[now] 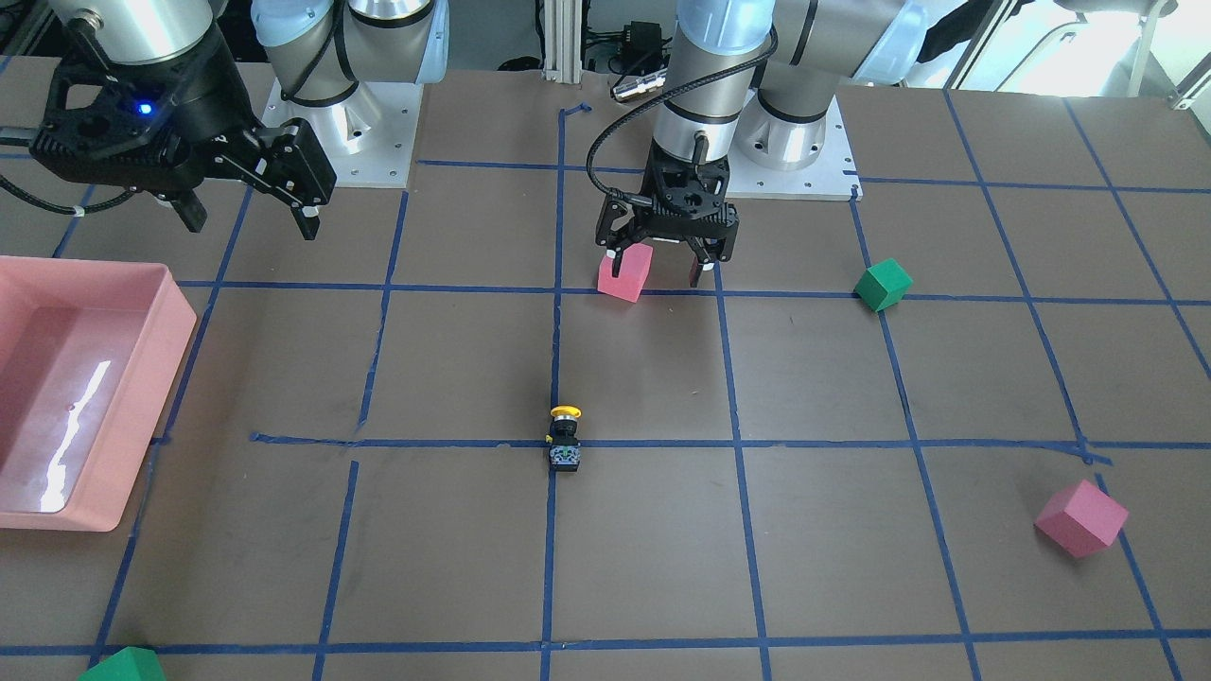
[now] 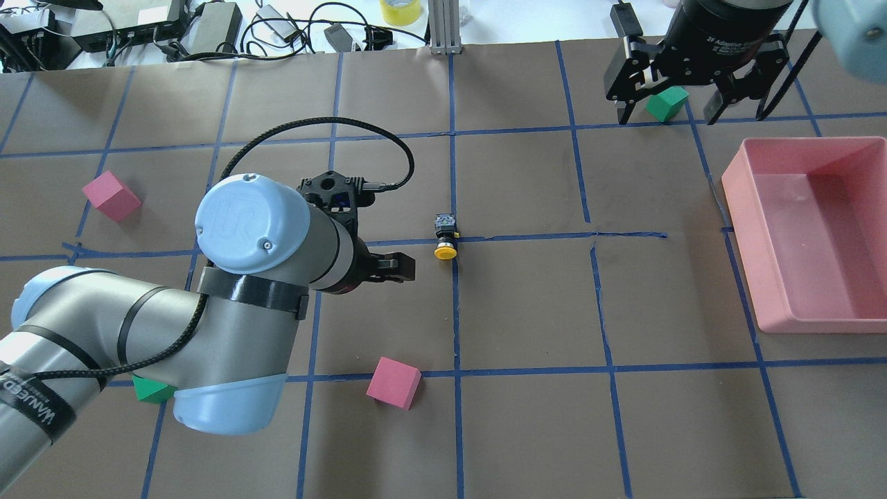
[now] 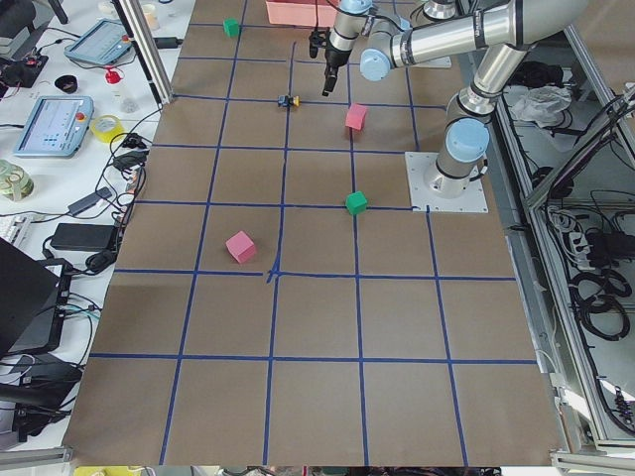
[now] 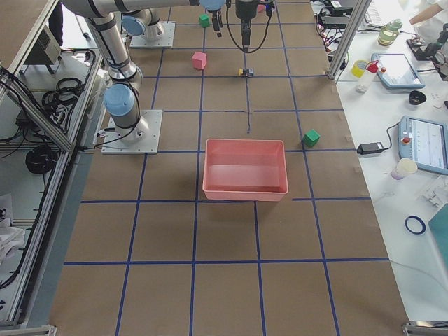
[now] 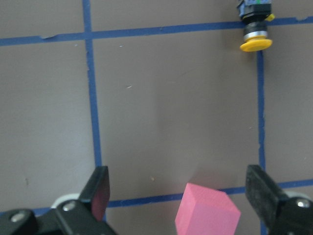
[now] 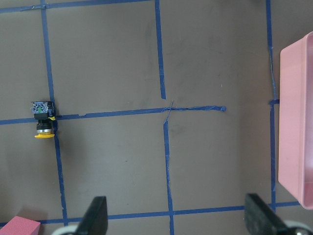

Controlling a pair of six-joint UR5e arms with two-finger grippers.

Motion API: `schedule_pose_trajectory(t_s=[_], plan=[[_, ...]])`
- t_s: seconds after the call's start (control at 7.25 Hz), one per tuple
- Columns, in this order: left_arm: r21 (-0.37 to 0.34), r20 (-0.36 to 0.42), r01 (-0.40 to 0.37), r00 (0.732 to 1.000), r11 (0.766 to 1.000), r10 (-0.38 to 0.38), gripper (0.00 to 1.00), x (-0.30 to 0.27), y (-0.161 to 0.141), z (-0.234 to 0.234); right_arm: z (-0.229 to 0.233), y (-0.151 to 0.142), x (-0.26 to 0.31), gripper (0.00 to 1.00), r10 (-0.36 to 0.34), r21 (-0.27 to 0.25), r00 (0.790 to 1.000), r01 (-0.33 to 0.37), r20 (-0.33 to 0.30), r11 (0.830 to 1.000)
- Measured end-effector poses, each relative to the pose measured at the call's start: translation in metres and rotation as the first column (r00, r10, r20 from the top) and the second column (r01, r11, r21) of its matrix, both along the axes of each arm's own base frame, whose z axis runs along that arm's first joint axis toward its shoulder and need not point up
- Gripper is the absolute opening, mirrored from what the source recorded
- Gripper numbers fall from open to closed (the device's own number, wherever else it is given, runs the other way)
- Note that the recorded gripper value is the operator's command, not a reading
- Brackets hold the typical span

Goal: Align button upright
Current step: 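Lower the left gripper and grasp the button switch lying on its side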

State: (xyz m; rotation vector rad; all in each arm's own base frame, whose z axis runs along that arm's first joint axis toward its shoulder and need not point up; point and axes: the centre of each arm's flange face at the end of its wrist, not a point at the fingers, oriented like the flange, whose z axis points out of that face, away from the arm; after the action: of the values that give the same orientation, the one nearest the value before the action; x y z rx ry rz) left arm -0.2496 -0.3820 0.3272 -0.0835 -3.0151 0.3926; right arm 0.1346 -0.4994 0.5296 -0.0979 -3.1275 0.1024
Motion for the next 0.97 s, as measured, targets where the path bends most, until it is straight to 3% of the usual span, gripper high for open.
schedule_pose_trajectory(t_s=[0.55, 0.97], plan=[[-0.079, -0.024, 0.007, 1.0, 0.997, -0.009, 1.0, -0.018, -0.038, -0.045, -0.005, 0.001, 0.0, 1.0, -0.002, 0.012, 1.0, 0.002, 0.004, 1.0], [-0.062, -0.067, 0.011, 0.998, 0.998, -0.016, 1.0, -0.034, -0.079, -0.08, 0.003, 0.005, 0.003, 1.0, 0.006, -0.002, 1.0, -0.006, 0.009, 1.0]])
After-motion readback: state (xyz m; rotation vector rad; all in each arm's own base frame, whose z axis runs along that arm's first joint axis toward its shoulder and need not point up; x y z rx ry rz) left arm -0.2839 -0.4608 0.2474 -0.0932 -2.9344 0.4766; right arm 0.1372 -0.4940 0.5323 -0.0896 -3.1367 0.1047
